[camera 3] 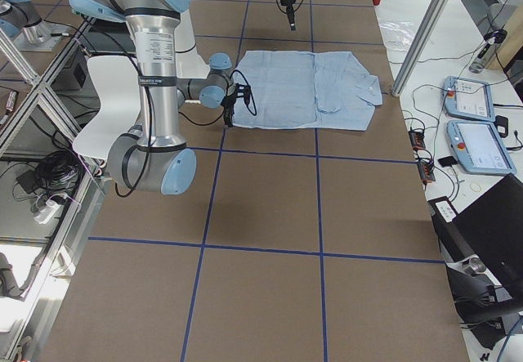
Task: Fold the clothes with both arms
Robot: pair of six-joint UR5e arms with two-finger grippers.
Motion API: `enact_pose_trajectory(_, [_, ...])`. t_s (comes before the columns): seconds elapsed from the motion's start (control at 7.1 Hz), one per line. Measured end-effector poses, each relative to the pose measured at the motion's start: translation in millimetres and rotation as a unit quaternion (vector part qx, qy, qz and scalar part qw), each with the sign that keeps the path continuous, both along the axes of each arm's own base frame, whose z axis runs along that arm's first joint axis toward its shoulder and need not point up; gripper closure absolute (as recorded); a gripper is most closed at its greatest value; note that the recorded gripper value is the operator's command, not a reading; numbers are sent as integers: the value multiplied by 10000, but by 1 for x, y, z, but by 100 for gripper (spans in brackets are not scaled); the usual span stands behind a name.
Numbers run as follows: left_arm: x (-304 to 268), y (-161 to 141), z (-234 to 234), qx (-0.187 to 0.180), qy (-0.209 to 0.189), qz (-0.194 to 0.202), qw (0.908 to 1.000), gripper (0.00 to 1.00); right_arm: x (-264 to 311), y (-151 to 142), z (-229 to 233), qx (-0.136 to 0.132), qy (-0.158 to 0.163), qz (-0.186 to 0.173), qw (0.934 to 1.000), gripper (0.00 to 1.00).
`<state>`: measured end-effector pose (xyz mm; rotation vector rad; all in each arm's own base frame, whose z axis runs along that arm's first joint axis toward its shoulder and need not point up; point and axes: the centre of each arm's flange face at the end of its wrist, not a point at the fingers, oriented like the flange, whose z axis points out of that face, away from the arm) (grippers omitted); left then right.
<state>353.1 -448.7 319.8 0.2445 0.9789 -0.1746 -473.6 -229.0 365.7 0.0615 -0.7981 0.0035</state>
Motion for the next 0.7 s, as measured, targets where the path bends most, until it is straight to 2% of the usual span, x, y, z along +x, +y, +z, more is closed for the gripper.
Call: enact_pose_trajectory(0.7, [2, 0, -1, -22, 13, -10, 10000, 1, 1, -6, 8, -32, 114, 55, 9999, 33])
